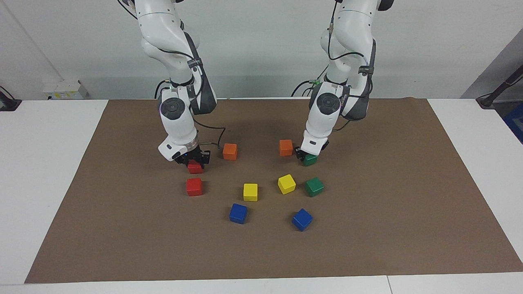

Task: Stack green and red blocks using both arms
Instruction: 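Place the green block with the left gripper while the right gripper places red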

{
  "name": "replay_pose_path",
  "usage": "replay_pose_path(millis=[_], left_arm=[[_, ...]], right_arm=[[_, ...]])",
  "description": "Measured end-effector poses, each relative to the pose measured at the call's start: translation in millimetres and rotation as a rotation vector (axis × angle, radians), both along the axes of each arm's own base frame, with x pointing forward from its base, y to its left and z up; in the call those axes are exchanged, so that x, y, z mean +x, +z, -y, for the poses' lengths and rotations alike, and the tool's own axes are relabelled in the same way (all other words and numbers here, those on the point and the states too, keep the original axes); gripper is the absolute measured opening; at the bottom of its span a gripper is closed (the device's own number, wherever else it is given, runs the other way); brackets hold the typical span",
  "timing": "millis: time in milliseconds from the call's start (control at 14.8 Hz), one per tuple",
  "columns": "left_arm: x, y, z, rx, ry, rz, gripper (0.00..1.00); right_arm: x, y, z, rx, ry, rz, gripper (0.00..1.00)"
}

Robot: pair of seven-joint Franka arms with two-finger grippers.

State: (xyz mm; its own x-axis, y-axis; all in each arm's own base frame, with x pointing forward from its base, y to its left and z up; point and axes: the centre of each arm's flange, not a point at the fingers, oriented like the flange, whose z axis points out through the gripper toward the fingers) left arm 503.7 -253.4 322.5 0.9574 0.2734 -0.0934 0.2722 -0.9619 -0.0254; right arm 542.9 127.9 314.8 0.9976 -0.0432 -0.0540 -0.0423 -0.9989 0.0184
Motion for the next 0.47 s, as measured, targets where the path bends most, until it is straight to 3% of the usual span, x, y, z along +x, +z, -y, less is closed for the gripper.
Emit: replay_pose_path(millis=[269,471], left_arm=[[48,43,-103,-0.024,-0.097,-0.025,0.55],[69,48,-204,-0.054,-0.18,-0.006,0.55]], right_arm=[[24.8,85,34,0.01,0.015,-0.006,0.55],[37.6,108,108,0.021,0.056,0.025,0.55]])
